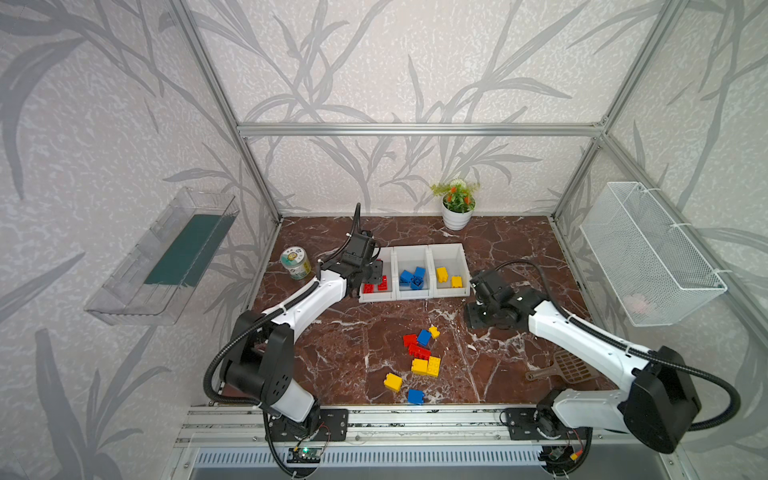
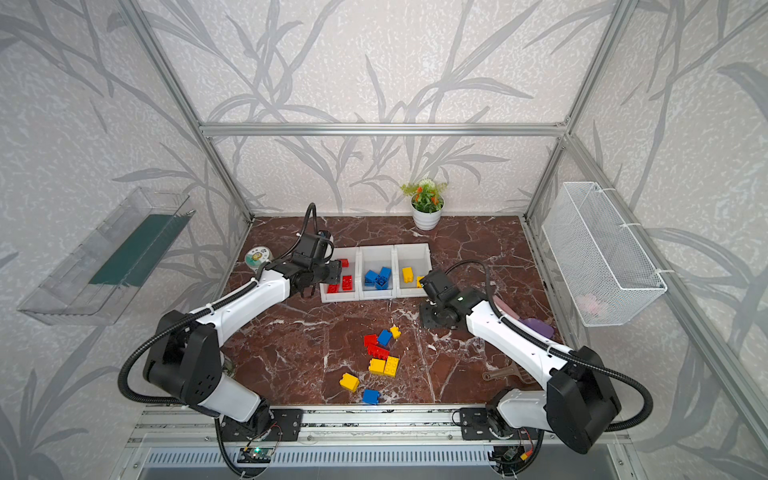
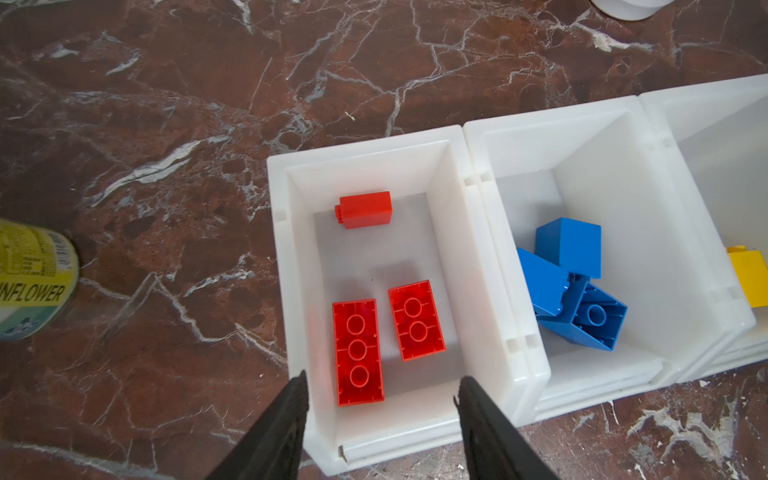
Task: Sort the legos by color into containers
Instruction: 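Lower the right gripper onto the pile toward a yellow brick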
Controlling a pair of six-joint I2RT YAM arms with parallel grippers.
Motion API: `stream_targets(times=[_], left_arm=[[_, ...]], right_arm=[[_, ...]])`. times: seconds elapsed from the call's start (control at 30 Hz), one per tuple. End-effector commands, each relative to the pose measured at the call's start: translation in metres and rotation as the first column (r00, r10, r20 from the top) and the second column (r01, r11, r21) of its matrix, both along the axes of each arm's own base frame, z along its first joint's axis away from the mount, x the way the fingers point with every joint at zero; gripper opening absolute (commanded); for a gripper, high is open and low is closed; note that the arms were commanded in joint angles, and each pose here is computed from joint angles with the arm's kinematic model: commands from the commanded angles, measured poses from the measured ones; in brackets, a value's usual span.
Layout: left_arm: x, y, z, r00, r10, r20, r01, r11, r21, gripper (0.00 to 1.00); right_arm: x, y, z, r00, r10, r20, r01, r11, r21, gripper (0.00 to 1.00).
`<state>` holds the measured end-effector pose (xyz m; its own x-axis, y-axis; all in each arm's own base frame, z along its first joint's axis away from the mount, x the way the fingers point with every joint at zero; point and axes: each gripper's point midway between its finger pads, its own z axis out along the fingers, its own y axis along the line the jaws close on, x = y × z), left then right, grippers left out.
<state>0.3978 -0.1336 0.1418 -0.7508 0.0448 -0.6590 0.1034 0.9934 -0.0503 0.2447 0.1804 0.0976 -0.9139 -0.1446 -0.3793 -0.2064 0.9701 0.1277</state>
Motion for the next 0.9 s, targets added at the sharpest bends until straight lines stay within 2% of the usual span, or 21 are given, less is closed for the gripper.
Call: stream_targets(times=[0.0,0.23,0.37,0.53,0.87], left_arm=[[-0.003,0.013,0.01,0.998,0.049,0.042,-0.049,0.999,0.002,0.61],[-0.01,0.02,0.021,0.996,0.074,0.055,-0.073,0.997,-0.018,0.62],[-0.014,0.024,0.023,0.995,0.079,0.059,-0.079,0.997,-0.012,0.62],[-0.021,0.028,0.021,0.994,0.095,0.058,-0.094,0.995,-0.021,0.62],[-0.032,0.032,0.012,0.995,0.092,0.035,-0.092,0.996,-0.02,0.62]], right_arm=[[-0.023,0.034,-0.007,0.994,0.089,-0.065,-0.089,0.996,0.003,0.62],[-0.041,0.088,-0.009,0.961,0.263,-0.087,-0.264,0.965,0.001,0.63],[-0.053,0.104,-0.011,0.93,0.348,-0.117,-0.352,0.936,-0.012,0.63],[-0.074,0.113,-0.016,0.912,0.379,-0.158,-0.389,0.921,-0.036,0.63],[-0.119,0.146,-0.031,0.876,0.432,-0.213,-0.443,0.897,-0.004,0.63]])
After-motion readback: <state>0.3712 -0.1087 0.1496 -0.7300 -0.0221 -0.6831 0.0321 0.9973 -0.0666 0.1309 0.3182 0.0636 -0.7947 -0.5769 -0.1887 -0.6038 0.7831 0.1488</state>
